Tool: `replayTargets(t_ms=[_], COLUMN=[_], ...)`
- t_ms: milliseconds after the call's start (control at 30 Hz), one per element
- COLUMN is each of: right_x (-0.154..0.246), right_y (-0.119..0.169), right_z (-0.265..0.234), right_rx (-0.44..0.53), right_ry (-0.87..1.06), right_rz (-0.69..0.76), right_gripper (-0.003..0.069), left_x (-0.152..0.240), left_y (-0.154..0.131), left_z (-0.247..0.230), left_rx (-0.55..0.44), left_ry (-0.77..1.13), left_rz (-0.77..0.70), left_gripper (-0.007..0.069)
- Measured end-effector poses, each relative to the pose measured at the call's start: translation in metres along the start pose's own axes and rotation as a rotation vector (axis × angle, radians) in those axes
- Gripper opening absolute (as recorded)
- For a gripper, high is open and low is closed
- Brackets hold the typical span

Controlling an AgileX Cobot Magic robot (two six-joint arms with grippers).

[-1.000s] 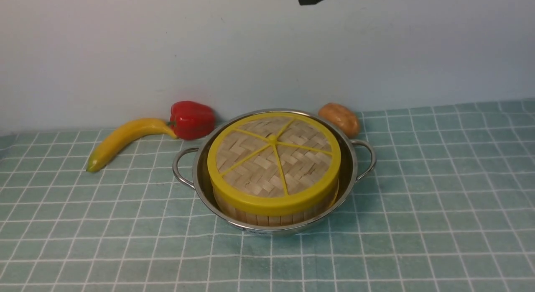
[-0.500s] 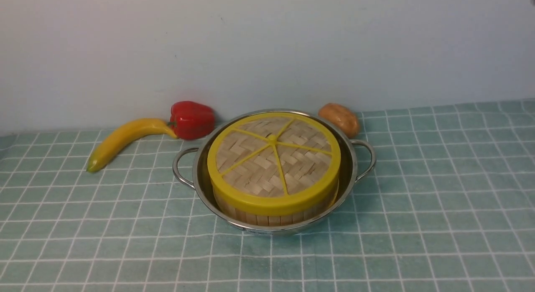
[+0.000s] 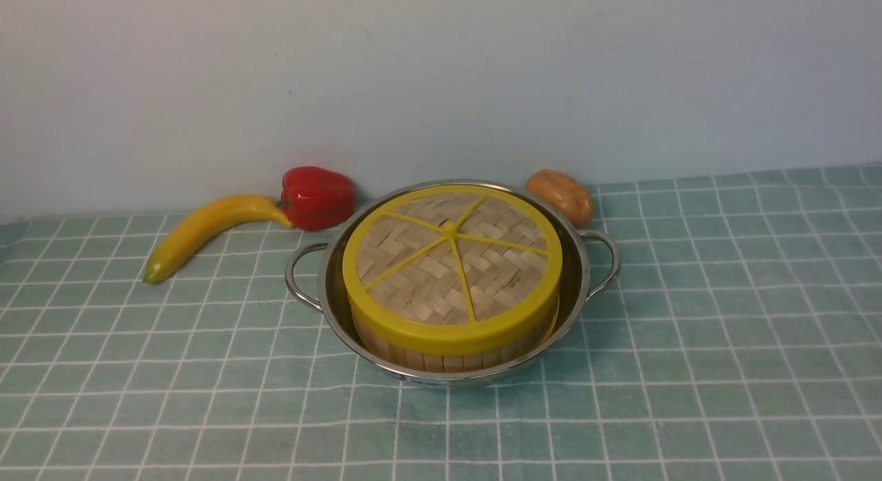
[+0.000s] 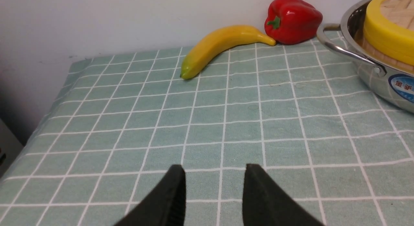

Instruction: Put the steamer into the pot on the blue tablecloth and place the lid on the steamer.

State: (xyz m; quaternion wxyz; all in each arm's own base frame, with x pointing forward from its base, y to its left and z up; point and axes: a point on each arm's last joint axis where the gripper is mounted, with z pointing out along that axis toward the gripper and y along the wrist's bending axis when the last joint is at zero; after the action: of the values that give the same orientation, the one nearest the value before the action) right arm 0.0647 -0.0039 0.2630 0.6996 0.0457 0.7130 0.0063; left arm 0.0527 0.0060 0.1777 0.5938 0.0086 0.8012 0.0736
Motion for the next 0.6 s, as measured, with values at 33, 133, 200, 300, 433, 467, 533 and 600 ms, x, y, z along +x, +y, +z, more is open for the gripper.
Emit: replayTargets(t_ms=[33,133,200,300,433,467,533,600], right_x=[0.010,0.040,0.053,0.056,0.064,0.068,0.073,0.075], right_y=[-0.001,-0.002,-0.003,-0.003,-0.004,-0.005,-0.005,-0.004], right_z=[0.000,-0.002,-0.004,-0.006,-0.007,-0.007,-0.007,-0.007], right_rx=[-0.003,-0.012,-0.013,-0.012,-0.003,0.000,-0.002,-0.011], right_ry=[-0.008,-0.039,-0.042,-0.050,0.037,0.073,0.124,0.152], right_rz=[-0.001,-0.003,-0.003,-0.003,-0.004,-0.003,-0.001,0.004], right_gripper=[0.0045,0.0054,0.0059,0.0066,0.0078,0.0081,0.0086,0.0095], left_x=[0.000,0.000,0.000,0.000,0.000,0.000,0.000,0.000], left_y=[0.000,0.000,0.000,0.000,0.000,0.000,0.000,0.000], left_z=[0.000,0.000,0.000,0.000,0.000,0.000,0.000,0.000], left_rx=[0.000,0.000,0.000,0.000,0.000,0.000,0.000,0.000], left_ry=[0.000,0.000,0.000,0.000,0.000,0.000,0.000,0.000], left_rz=[0.000,0.000,0.000,0.000,0.000,0.000,0.000,0.000], left_gripper=[0.0243,0.0243,0.0243,0.0243,0.0243,0.0243,0.0243,0.0243])
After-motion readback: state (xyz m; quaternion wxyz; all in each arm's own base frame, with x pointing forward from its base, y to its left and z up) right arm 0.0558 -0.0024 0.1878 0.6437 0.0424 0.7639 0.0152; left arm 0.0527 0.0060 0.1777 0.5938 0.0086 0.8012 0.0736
